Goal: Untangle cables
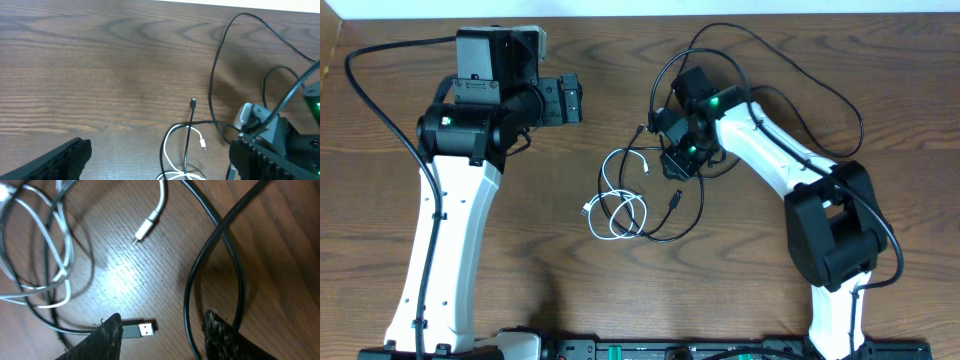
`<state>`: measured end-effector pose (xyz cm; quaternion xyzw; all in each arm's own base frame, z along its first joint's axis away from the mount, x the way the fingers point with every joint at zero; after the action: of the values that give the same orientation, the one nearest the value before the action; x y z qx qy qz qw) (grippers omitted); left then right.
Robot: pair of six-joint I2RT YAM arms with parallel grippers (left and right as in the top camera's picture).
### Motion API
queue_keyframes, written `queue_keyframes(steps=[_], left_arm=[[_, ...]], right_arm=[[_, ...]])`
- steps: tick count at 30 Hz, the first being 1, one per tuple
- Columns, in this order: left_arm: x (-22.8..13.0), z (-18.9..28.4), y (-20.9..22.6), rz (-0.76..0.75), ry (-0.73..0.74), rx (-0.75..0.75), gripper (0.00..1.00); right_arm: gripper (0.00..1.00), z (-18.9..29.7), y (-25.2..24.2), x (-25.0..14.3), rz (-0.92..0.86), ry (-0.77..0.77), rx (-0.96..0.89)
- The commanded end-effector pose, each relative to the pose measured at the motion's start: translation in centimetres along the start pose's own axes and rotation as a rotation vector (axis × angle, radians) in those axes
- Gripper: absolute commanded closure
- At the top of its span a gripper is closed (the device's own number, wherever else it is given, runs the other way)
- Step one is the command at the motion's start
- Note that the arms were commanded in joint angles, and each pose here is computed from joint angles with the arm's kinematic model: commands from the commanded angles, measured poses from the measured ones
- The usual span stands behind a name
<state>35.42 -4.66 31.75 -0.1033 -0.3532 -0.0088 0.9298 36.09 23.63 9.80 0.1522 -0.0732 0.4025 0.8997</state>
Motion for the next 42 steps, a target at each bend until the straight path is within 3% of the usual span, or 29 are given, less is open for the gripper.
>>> queue_keyframes(steps=[1, 14, 19, 27, 32, 42], left_arm=[[0.3, 0.8, 0.0, 0.010, -0.014, 0.006, 0.06], [0.1, 0.8, 0.0, 0.011, -0.008, 0.007, 0.06], [0.1, 0.7, 0.0, 0.011, -0.008, 0.007, 0.06], [0.1, 0.8, 0.0, 0.011, -0.008, 0.007, 0.06], [0.1, 0.7, 0.0, 0.010, -0.008, 0.007, 0.06], [0.1, 0.7, 0.0, 0.011, -0.004, 0.007, 0.06]], right_arm=[[0.52, -1.3, -0.4, -0.1, 0.024, 0.036, -0.031], [0.63, -4.0, -1.5, -1.3, 0.004, 0.116, -0.060], [0.73, -4.1, -1.2, -1.2, -0.003, 0.118, -0.067], [0.98, -4.1, -1.0, -1.4, -0.074, 0.128, -0.074], [0.99, -2.8, 0.0, -0.8, -0.118, 0.120, -0.017], [0.99, 5.3, 4.0, 4.7, -0.067, -0.126, 0.246]])
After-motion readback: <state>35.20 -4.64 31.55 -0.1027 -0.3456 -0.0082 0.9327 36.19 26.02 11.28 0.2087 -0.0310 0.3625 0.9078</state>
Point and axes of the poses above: each gripper's point midway between its finger pads, its own z axis back along the fingers, its own y axis along the line the jaws close on, x = y × z, the point moved 6 cm from there along z, back along the fingers
